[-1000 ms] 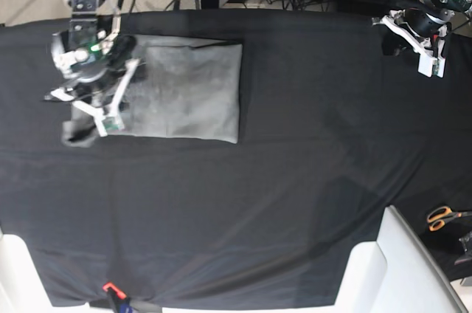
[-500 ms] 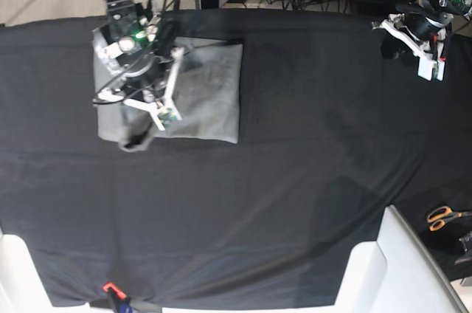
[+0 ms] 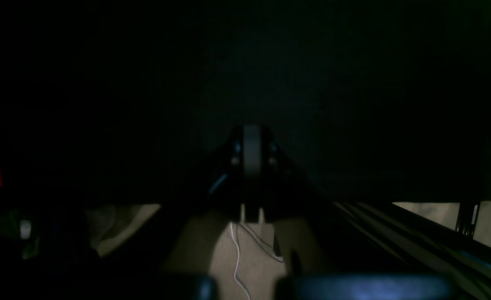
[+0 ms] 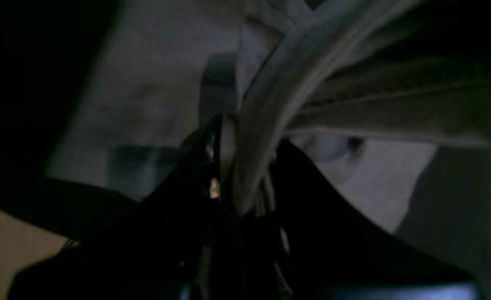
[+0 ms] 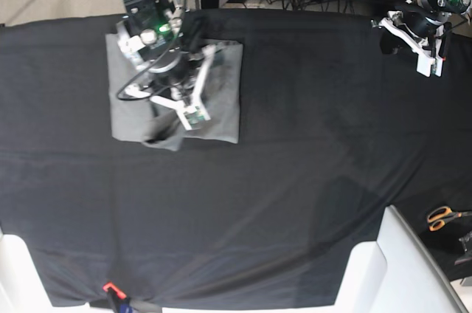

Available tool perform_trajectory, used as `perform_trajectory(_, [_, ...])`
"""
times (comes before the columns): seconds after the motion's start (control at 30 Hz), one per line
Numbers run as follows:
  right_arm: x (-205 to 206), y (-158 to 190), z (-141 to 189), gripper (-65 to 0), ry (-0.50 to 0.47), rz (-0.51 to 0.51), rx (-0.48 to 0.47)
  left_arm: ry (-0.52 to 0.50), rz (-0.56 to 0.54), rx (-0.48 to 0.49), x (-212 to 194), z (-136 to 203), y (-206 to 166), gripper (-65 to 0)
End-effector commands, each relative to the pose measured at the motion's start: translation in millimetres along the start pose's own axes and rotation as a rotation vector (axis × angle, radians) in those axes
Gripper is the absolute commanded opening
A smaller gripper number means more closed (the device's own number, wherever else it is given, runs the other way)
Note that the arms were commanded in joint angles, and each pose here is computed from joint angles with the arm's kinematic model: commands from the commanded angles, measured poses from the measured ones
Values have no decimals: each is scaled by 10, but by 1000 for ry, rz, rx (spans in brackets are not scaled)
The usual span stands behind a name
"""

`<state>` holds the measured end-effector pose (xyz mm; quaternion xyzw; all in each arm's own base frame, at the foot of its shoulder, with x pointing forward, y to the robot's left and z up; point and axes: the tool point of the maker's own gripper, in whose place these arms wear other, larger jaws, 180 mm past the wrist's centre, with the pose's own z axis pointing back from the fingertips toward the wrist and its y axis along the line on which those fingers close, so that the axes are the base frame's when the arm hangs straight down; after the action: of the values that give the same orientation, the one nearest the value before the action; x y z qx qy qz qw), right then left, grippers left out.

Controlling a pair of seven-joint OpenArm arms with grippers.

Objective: Fold the T-shirt properly
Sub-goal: 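Press and smooth the folded bundle with the right gripper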

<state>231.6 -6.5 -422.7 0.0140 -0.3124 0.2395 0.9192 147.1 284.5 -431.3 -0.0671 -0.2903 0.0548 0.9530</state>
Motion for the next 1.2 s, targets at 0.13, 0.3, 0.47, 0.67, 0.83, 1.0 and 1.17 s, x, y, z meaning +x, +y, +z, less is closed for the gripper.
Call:
perform_trajectory(0.13, [180, -21, 30, -647, -59, -9, -6, -31, -14, 0, 105, 41, 27, -650])
perform_trajectory(0.3, [186, -25, 20, -647, -59, -7, -7, -31, -14, 0, 105, 41, 27, -650])
perform_trajectory(0.47, [217, 33, 22, -647, -67, -4, 8, -31, -12, -1, 102, 39, 23, -650])
perform_trajectory(0.67, [328, 161, 6, -645, -94, -76, 98, -31, -12, -1, 102, 39, 23, -650])
perform_trajectory(0.83, [264, 144, -72, -645, -68, -107, 78, -29, -11, 0, 90, 40, 26, -650])
perform_trajectory(1.0, [271, 115, -82, -645, -69, -111, 72, -29, -11, 0, 90, 40, 26, -650])
perform_trajectory(1.17, [302, 93, -89, -645, -71, -109, 67, -30, -11, 0, 97, 38, 25, -650])
